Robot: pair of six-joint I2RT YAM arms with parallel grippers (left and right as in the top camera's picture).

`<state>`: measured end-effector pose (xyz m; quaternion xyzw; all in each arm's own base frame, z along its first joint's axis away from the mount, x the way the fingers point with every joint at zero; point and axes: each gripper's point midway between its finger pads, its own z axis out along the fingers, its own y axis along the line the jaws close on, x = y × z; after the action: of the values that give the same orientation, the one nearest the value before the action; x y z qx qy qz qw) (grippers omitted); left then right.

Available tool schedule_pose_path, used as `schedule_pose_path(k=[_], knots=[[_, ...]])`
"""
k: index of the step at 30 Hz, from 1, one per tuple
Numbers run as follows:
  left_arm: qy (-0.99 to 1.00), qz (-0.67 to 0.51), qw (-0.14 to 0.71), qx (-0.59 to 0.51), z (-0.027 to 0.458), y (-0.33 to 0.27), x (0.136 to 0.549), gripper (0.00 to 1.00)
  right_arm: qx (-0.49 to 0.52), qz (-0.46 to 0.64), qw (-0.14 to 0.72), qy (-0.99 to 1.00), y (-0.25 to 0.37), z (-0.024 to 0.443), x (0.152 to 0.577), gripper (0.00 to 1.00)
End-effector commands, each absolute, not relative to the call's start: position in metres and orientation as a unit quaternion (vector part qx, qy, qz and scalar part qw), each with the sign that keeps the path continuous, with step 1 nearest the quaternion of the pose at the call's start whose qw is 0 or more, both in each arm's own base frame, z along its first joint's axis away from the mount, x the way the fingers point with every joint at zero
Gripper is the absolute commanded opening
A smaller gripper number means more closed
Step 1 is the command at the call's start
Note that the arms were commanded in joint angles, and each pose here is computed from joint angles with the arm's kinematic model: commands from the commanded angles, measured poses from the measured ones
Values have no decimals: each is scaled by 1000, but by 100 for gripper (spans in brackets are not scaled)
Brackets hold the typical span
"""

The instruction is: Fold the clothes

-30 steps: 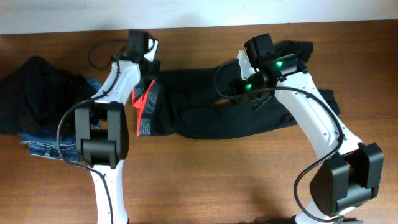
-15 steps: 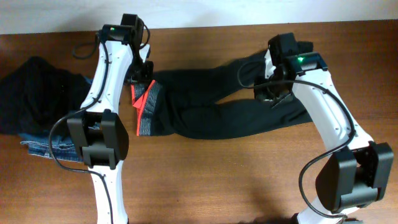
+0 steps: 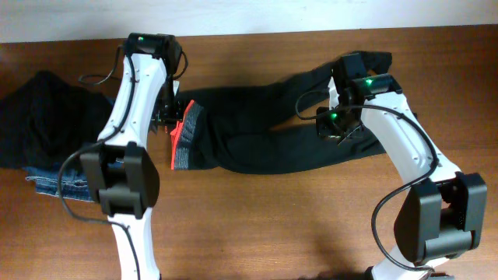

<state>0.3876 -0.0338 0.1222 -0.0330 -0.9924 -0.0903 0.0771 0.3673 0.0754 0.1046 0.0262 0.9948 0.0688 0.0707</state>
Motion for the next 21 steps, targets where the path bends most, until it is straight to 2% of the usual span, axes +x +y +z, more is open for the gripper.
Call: schedule_pose_path(k=[1,5,10,12,21], knots=[[-995,-92,23,-23,137,-38,388,38,28,75,65,995,79,101,366,25],[-998,-26,42,-32,82,-50,384,40,28,75,65,995,79,101,366,33],[-996,74,52,-5,11,-52,369,43,28,75,65,995,79,101,366,60],[-993,106,42,-3,-5,-52,367,44,28,75,66,995,79,101,367,66],[-989,144,13,-30,-18,-58,372,45,27,78,77,994,82,91,380,68]])
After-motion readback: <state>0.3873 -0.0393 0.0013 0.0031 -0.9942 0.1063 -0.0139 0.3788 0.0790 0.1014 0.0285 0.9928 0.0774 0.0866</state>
